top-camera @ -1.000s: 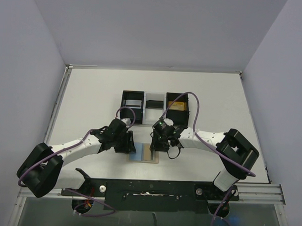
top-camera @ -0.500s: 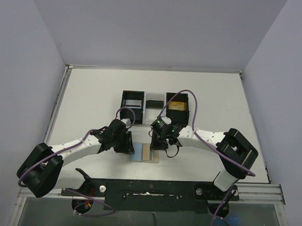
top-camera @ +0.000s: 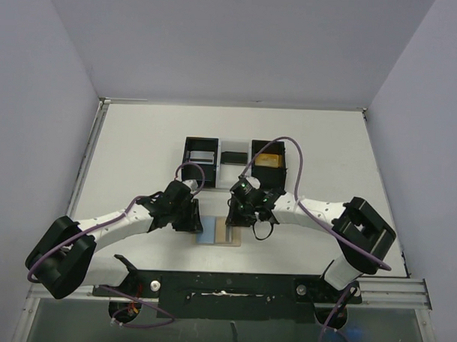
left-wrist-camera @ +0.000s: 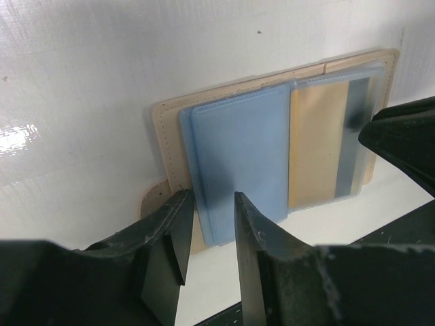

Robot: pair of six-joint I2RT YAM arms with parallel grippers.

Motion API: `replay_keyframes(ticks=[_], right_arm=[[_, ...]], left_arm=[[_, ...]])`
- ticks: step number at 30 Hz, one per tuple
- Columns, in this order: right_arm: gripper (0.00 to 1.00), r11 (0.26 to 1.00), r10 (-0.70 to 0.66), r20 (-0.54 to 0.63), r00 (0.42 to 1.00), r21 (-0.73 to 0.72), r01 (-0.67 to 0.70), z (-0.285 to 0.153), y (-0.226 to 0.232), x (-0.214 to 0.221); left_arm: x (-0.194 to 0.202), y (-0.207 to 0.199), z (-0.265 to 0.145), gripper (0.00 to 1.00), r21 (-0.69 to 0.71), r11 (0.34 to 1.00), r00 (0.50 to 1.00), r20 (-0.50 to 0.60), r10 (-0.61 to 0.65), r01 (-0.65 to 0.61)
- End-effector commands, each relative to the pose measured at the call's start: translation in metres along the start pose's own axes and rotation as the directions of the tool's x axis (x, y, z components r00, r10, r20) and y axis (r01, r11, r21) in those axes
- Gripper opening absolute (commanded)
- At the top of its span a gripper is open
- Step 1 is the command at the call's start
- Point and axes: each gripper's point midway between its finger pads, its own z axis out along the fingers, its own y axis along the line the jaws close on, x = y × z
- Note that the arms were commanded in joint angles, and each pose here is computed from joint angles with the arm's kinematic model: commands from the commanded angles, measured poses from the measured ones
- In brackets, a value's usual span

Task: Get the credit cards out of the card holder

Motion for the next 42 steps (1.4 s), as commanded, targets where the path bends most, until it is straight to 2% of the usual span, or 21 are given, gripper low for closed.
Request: replay_keyframes(ticks=[1,9,17,28,33,42], right_arm=[[0.22,0.981,0.066,0.05,0.997,-0.188,-0.055,-0.018,0.032,-0.014],[0.22,0.949,0.127,0.008,0.992,-0.293,-0.119,-0.018,0.03,-0.012],[0.29,0.995,0.096,0.058,0.994,-0.034,-0.095,-0.017,-0.01,-0.015],[0.3,0.999,0.031,0.024,0.999,-0.044,-0.03,-0.003,0.003,-0.01],[0.3,1.0,0.023,0.003,1.0,0.001,-0.023,0.003,-0.003,-0.005],[0.34,1.0,-0.019,0.056,0.998,0.026,0.017,-0.012,0.003,-0.016]], left_arm=[[0.0,-0.008,0.0,0.29,0.043,0.999,1.0,0.002,0.0,0.0],[-0.004,-0.016,-0.002,0.28,0.075,0.997,1.0,0.016,-0.016,0.015],[-0.005,-0.017,-0.001,0.28,0.075,0.997,1.0,0.015,-0.015,0.014],[-0.004,-0.016,0.001,0.27,0.07,0.998,1.0,0.003,-0.008,0.007],[-0.004,-0.016,0.0,0.26,0.069,0.998,1.0,0.004,-0.009,0.008],[-0.005,-0.016,0.0,0.26,0.066,0.998,1.0,0.006,-0.008,0.008]])
